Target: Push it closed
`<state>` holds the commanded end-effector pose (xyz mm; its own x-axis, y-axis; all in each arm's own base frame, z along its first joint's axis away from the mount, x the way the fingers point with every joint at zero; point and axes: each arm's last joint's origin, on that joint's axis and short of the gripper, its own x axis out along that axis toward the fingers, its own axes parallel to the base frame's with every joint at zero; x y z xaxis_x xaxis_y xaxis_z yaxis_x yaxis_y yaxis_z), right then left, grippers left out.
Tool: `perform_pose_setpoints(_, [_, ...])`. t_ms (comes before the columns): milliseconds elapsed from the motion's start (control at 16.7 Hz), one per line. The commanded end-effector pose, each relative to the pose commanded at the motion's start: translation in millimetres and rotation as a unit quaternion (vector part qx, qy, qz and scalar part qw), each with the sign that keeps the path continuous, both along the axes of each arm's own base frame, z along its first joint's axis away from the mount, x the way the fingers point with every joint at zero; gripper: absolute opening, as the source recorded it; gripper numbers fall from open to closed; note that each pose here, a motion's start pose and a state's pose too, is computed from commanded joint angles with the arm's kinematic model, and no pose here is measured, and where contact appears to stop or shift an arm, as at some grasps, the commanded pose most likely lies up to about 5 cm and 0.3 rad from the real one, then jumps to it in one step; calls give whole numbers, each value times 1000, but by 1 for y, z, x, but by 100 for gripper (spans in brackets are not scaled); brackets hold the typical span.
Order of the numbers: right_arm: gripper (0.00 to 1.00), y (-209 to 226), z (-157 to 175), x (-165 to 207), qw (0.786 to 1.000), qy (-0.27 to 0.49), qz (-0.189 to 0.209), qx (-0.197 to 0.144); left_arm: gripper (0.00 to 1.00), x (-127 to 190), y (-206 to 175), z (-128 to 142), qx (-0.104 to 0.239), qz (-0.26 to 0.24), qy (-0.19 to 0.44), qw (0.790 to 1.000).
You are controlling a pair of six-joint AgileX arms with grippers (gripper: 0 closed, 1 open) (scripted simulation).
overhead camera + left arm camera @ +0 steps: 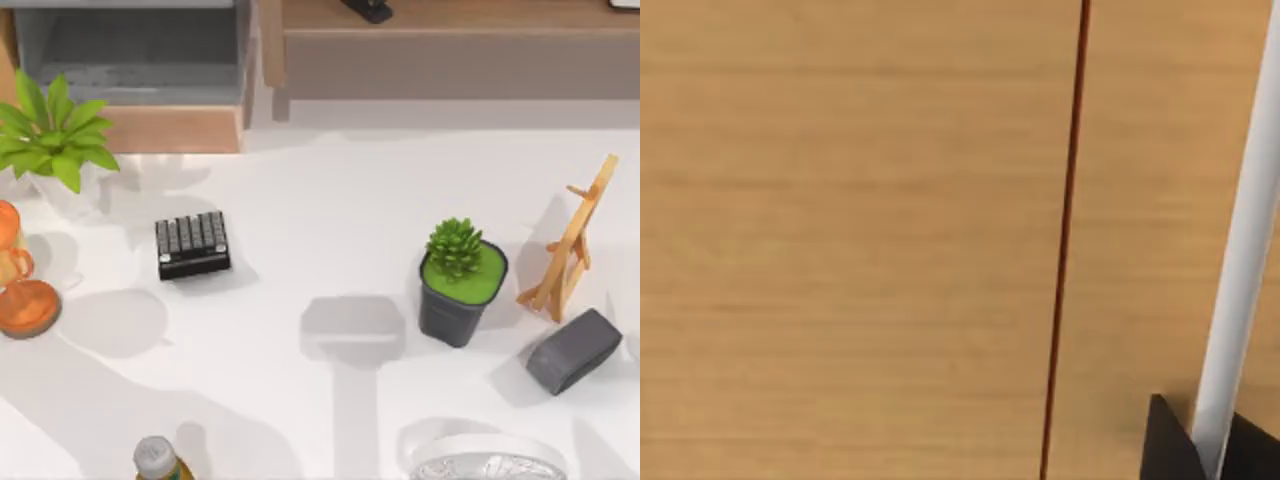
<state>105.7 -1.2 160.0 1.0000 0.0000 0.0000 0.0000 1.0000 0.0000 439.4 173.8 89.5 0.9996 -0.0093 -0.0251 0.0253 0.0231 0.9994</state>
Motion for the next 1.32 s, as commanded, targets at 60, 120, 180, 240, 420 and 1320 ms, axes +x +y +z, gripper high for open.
perform_pose_setpoints(60, [100,0,0,0,1000,0,0,0,0,0,0,0,0,0,0,1000])
perform_pose_setpoints(120, [100,0,0,0,1000,0,0,0,0,0,0,0,0,0,0,1000])
perform_pose_setpoints(180, [100,0,0,0,1000,0,0,0,0,0,0,0,0,0,0,1000])
perform_pose_setpoints(240, [100,0,0,0,1000,0,0,0,8,0,0,0,0,0,0,1000])
perform_pose_setpoints(420, [100,0,0,0,1000,0,0,0,30,0,0,0,0,0,0,1000])
perform_pose_setpoints(1320, [100,0,0,0,1000,0,0,0,100,0,0,0,0,0,0,1000])
